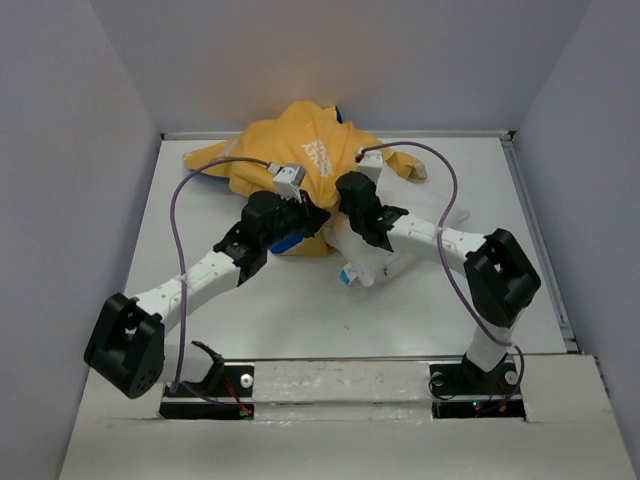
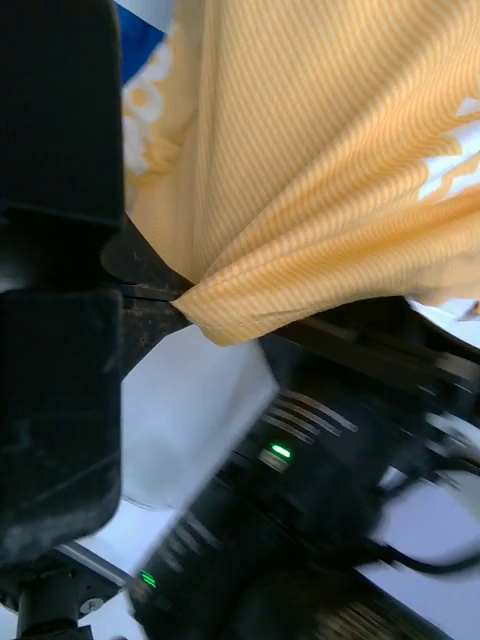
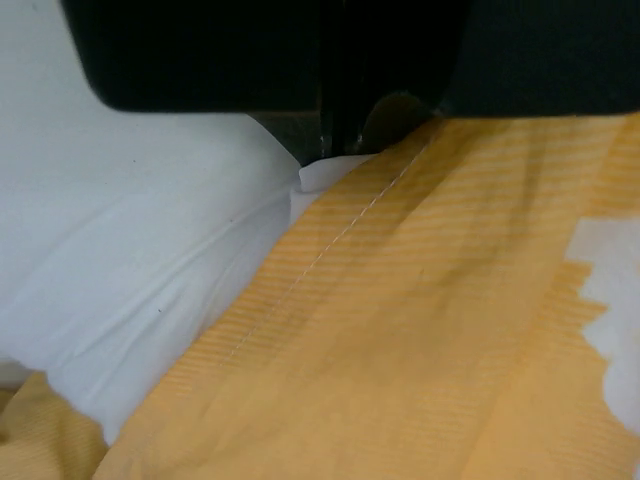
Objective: Put the pillow into the pillowcase
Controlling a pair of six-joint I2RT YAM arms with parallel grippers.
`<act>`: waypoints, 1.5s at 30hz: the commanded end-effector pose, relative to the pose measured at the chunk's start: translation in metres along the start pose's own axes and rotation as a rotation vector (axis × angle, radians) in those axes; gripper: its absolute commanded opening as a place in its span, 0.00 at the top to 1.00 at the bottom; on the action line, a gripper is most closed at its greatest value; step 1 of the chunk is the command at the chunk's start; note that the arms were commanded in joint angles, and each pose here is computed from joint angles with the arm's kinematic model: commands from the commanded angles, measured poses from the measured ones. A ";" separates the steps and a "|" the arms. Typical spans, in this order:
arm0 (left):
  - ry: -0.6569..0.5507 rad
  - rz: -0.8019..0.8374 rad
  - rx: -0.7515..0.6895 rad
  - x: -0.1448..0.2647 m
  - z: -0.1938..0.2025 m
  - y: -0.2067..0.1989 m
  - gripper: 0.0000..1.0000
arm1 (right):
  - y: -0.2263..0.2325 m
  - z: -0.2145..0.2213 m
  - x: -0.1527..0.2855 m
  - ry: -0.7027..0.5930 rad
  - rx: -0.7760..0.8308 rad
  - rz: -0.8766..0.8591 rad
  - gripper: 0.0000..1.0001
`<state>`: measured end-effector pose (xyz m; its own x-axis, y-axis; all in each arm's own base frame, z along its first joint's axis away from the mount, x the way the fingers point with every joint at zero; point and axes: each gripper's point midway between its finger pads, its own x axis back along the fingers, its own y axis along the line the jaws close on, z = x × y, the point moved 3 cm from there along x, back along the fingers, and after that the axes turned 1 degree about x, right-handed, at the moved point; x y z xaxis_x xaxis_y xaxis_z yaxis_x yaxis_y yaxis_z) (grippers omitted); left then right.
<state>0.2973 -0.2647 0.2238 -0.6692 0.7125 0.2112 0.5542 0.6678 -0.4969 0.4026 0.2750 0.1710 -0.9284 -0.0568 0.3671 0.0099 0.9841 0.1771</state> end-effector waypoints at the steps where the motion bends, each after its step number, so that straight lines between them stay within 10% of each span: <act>1: -0.178 0.043 0.035 0.044 -0.028 -0.028 0.92 | 0.048 -0.075 0.009 -0.163 -0.156 -0.155 1.00; 4: -0.238 -0.278 0.097 0.072 0.000 0.035 0.40 | 0.048 -0.091 0.028 -0.178 -0.174 -0.202 1.00; 6: -0.242 -0.433 0.116 0.090 0.023 0.068 0.23 | 0.046 -0.094 0.038 -0.177 -0.177 -0.231 1.00; 24: -0.172 -0.775 0.279 0.108 0.093 0.154 0.05 | 0.046 -0.096 0.056 -0.157 -0.152 -0.303 1.00; 38: -0.110 -0.583 0.329 0.035 0.090 0.170 0.29 | 0.050 -0.093 0.068 -0.144 -0.178 -0.383 1.00; 40: -0.133 -0.562 0.320 0.033 0.084 0.168 0.44 | 0.052 -0.091 0.072 -0.144 -0.178 -0.383 1.00; 42: -0.139 -0.509 0.312 0.032 0.074 0.158 0.92 | 0.055 -0.084 0.082 -0.149 -0.182 -0.389 1.00; 45: -0.226 -0.521 0.274 0.050 0.043 0.149 1.00 | 0.057 -0.066 0.097 -0.137 -0.198 -0.389 1.00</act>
<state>0.3105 -0.1426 0.0596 -0.8360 0.2223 0.5016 -0.0990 0.8381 -0.5365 0.3599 0.3030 0.2219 -0.8838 -0.3528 0.3072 -0.2481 0.9102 0.3315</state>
